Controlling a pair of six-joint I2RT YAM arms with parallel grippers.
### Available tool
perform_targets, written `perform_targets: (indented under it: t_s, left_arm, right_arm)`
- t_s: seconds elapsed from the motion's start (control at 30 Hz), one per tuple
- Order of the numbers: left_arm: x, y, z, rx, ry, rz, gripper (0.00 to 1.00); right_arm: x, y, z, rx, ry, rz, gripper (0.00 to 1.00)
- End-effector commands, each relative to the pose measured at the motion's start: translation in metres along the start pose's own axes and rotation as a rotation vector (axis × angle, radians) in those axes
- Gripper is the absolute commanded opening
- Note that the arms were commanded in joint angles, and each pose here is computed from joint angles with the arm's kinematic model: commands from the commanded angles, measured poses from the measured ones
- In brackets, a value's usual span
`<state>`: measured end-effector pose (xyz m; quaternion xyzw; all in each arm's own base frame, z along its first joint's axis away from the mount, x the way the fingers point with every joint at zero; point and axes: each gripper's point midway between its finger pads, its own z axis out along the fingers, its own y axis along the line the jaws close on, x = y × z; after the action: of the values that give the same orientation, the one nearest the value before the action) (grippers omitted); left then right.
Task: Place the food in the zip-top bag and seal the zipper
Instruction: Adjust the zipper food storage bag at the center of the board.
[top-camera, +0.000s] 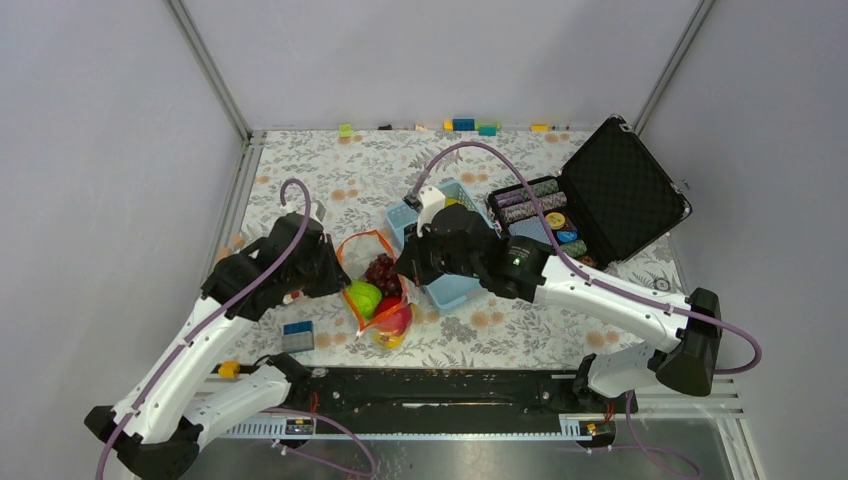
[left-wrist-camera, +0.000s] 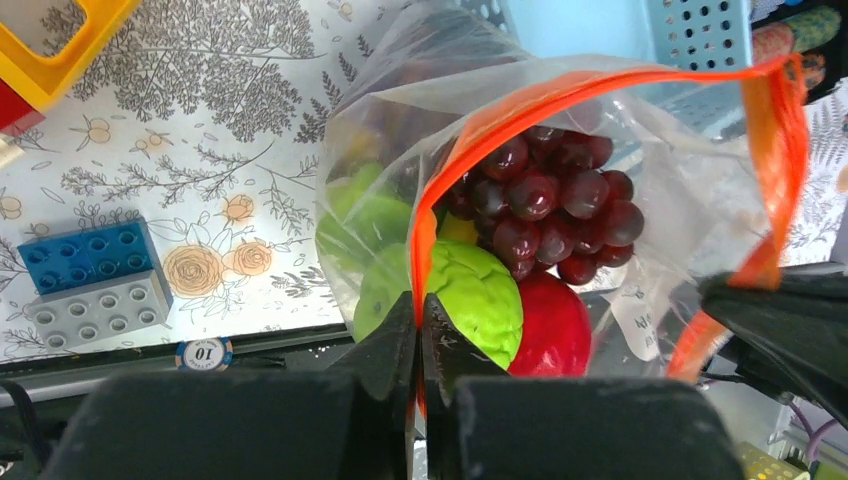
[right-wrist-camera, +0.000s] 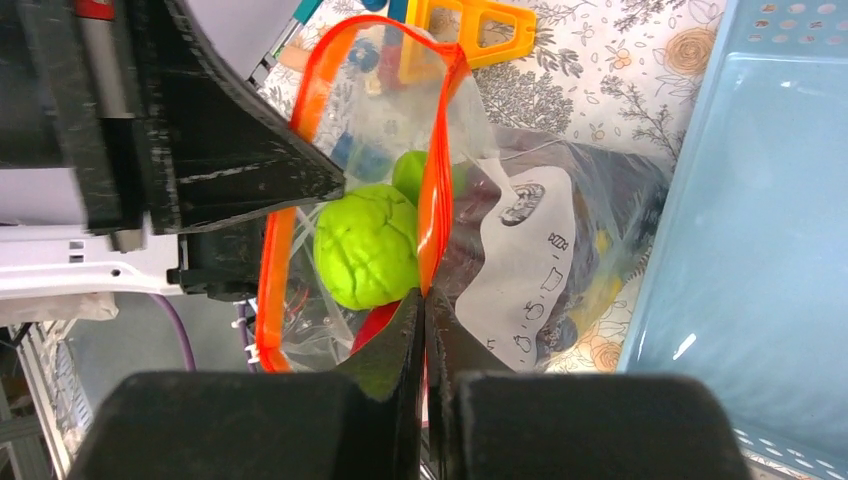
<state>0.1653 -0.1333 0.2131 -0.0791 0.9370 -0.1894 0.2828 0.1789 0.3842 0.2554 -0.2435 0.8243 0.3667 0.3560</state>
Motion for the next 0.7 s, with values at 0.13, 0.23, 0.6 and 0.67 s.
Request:
perform_targets:
  t_s: [0.13, 0.23, 0.6, 0.67]
  left_arm:
    - [-0.031, -0.024, -0.047, 0.112, -0.120, 0.028, 0.00]
    - [-0.032, -0.022, -0.052, 0.106, -0.130, 0.033, 0.00]
    - [-0.019, -0.025, -0.020, 0.111, -0.053, 0.056, 0.00]
    - [-0.021, -0.027, -0.019, 0.118, -0.061, 0.060, 0.00]
  right_arm:
    - [-0.049, -0.012, -0.019, 0.149, -0.171, 0.046, 0.00]
    - [-0.054, -0.008, -0.026, 0.133, -0.180, 0.024, 0.00]
    - [-0.020, 0.002, 0.005, 0.036, -0.021, -0.040, 0.12]
    - [-0.021, 0.003, 0.005, 0.027, -0.020, -0.060, 0.20]
